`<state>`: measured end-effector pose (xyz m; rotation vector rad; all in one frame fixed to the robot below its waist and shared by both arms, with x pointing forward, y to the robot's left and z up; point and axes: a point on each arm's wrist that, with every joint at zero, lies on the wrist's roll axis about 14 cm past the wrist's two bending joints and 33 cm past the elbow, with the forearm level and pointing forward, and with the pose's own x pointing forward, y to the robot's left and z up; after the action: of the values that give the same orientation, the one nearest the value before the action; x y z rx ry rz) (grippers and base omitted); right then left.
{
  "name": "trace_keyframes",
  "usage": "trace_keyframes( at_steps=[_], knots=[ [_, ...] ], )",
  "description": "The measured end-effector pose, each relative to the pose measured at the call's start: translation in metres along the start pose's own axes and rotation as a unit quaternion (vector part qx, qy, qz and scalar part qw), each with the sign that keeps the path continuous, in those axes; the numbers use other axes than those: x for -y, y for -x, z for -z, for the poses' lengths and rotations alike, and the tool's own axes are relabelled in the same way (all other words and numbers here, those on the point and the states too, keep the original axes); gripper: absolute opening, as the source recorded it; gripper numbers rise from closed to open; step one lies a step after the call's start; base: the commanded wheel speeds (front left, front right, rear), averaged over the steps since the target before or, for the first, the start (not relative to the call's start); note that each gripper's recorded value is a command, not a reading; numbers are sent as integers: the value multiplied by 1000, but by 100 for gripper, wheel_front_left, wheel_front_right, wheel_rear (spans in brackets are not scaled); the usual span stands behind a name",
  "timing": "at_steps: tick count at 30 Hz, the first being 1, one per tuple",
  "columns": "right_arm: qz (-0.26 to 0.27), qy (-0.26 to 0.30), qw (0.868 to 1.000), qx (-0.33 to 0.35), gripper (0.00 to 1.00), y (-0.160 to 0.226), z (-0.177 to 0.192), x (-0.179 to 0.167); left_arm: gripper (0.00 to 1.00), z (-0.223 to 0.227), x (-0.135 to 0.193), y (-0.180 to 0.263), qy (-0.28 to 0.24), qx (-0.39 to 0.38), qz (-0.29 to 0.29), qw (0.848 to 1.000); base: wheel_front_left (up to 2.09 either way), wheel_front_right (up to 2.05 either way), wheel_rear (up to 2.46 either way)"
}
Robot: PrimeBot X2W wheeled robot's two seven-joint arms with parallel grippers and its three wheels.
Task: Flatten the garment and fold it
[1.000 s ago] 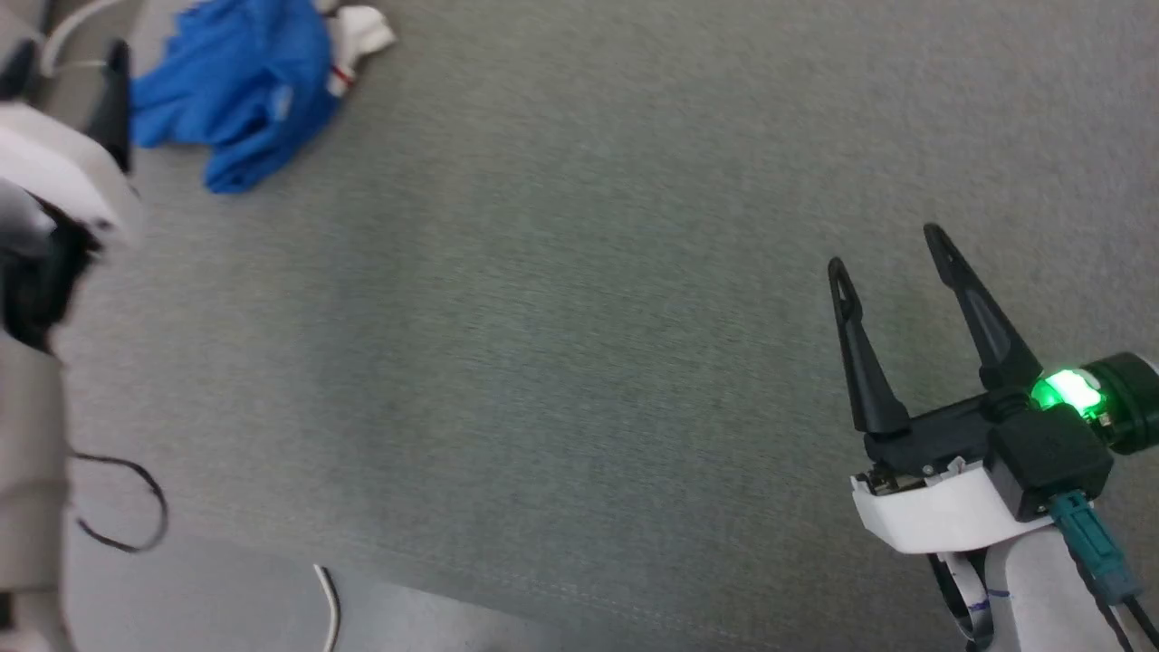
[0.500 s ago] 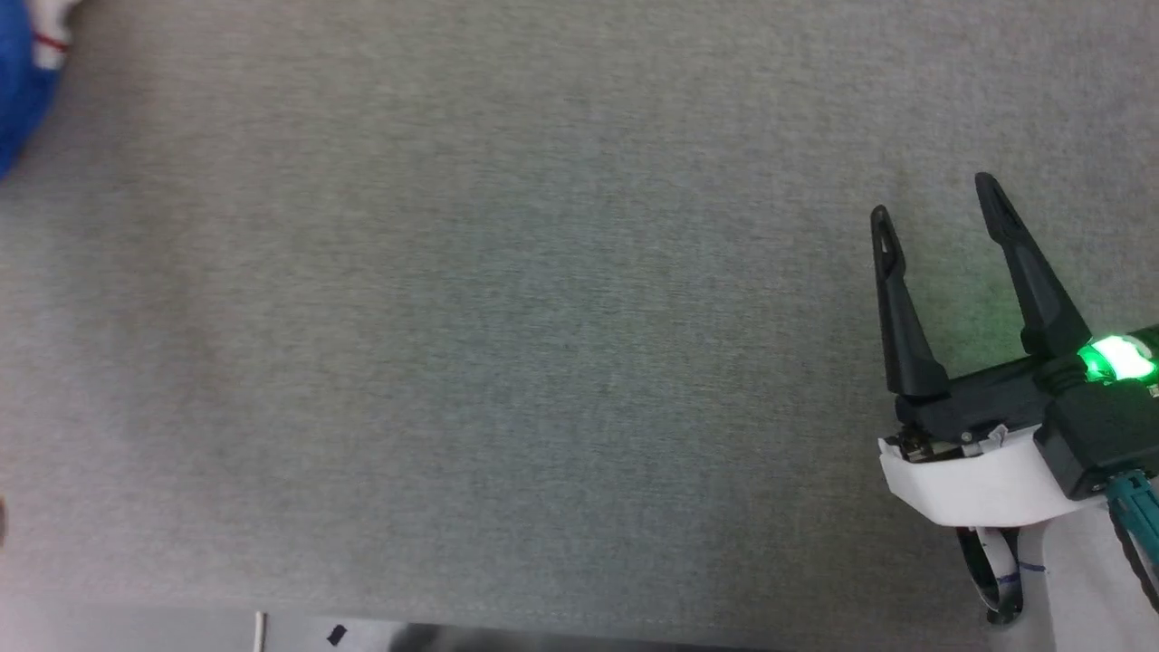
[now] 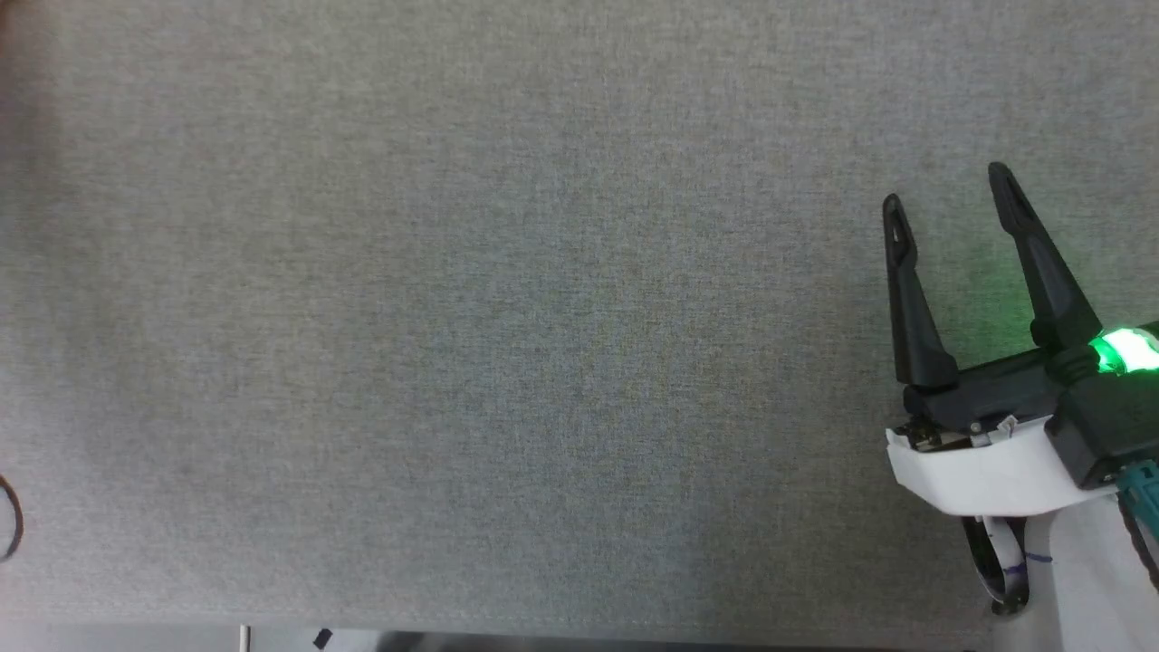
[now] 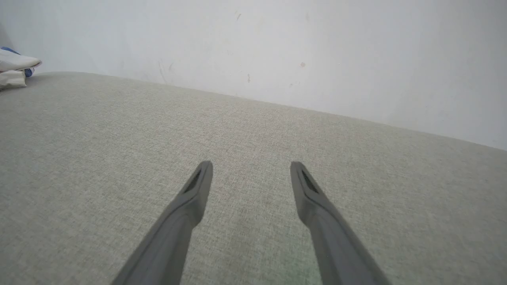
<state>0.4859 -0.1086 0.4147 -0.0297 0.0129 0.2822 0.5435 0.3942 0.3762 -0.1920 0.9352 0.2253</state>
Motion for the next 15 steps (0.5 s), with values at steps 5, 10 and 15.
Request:
trace_keyframes(
  at_steps=[5, 10, 15],
  knots=[
    [10, -1, 1000, 10, 100, 3, -13, 5, 0, -12, 1, 17, 26, 53, 8, 998, 0, 0, 0],
    [16, 1, 1000, 26, 100, 11, -34, 8, 0, -56, -18, 59, 25, 176, -23, 984, 0, 0, 0],
    [38, 9, 999, 34, 100, 29, -52, 20, 0, -99, -13, 113, 22, 287, -15, 958, 0, 0, 0]
  ],
)
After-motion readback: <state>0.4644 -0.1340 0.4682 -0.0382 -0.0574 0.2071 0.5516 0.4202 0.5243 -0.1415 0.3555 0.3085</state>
